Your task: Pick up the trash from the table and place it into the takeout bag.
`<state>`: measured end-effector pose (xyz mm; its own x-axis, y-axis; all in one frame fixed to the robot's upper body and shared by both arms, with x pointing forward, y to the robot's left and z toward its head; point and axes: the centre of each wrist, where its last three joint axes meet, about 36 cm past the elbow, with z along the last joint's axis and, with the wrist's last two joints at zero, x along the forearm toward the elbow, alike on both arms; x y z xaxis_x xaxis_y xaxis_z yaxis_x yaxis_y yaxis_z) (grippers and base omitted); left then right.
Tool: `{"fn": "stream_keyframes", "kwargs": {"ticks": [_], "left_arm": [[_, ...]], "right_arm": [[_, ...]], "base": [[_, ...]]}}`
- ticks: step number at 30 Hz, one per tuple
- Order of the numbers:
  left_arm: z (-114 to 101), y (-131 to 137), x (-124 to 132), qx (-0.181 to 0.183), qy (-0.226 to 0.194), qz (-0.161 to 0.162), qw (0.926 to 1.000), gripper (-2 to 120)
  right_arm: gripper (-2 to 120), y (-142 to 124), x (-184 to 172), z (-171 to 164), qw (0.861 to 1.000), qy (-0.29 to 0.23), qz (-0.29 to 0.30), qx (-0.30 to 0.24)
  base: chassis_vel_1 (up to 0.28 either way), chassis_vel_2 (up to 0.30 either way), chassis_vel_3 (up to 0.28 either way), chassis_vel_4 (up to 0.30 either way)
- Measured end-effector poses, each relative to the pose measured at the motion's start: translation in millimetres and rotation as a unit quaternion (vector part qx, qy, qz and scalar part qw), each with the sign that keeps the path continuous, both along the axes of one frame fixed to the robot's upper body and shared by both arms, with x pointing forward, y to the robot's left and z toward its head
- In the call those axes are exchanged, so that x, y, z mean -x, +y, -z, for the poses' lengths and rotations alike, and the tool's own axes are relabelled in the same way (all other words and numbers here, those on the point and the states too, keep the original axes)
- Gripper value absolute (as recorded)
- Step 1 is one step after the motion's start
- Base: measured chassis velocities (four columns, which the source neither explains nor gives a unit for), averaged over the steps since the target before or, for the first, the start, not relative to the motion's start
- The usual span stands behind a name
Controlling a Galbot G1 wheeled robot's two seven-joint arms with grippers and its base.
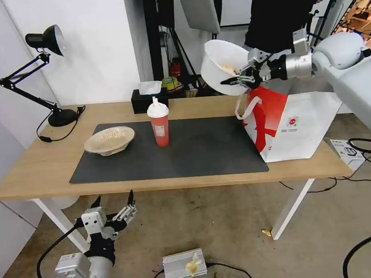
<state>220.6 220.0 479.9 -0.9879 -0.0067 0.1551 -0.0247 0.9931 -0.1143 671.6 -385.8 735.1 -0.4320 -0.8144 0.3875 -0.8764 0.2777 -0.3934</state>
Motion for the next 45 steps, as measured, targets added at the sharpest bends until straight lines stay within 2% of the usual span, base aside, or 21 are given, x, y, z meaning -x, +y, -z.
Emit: {"fn": "stream_keyframes", "kwargs": {"ticks": [9, 15, 34, 45], "left_arm": [[4.0, 3.2, -4.8, -0.004, 0.002, 0.015, 0.9999, 100], [8.3, 0.9, -7.6, 0.001, 0.004, 0.017, 0.9998, 100], [12.7, -2.6, -8.8, 0.01, 0.007, 0.014, 0.9998, 100], [10.9, -3.1, -8.1, 0.01, 0.005, 0.014, 0.9998, 100]], "right_arm": [[0, -34.1, 4.3, -3.8, 0.999, 0.0, 0.034, 0.001], [0, -46.5, 3.8, -10.5, 0.999, -0.009, 0.047, -0.015], [0, -33.3, -9.2, -43.8, 0.997, -0.036, 0.045, -0.044], [0, -43.4, -2.5, -45.6, 0.997, -0.039, 0.052, -0.04]], "base": [[0.0, 0.0, 0.0, 0.0], [0.0, 0.0, 0.0, 0.0], [0.0, 0.0, 0.0, 0.0], [0.0, 0.0, 0.0, 0.0]]}}
